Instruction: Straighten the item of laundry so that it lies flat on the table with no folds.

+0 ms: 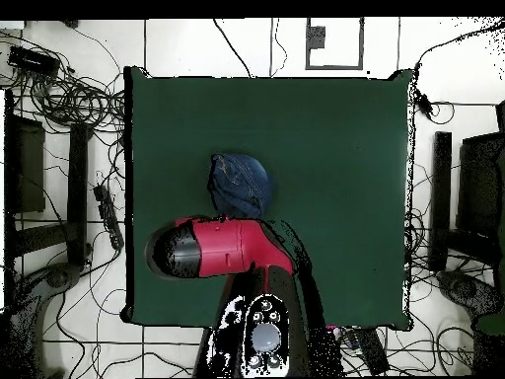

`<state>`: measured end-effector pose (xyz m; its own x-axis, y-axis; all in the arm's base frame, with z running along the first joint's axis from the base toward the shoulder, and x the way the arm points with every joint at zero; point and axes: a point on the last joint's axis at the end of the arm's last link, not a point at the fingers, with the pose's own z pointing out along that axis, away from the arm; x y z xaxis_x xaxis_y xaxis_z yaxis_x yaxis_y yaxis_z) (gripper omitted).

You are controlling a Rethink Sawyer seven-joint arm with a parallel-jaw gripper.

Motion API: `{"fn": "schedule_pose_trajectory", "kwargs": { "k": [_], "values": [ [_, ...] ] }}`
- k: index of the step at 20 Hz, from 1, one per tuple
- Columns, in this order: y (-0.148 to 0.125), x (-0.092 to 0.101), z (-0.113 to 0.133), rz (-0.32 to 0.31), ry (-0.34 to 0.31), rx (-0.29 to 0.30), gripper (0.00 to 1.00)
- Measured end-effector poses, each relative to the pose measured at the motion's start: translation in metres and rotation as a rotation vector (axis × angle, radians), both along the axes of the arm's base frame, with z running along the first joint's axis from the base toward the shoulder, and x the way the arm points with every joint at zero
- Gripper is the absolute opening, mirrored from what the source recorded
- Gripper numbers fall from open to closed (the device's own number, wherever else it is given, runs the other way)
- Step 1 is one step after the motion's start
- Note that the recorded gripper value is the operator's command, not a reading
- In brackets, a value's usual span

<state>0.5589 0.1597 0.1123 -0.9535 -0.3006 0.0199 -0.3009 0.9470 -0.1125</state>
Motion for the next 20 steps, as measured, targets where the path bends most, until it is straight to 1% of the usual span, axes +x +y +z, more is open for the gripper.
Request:
{"fn": "schedule_pose_trajectory", "kwargs": {
  "k": [14,17,20],
  "values": [
    [0.000,0.013,0.004,0.001,-0.025,0.000,1.00],
    [0.000,0.022,0.002,0.001,-0.039,0.000,1.00],
    [-0.005,0.037,-0.007,-0.005,-0.056,0.001,1.00]
  ]
}}
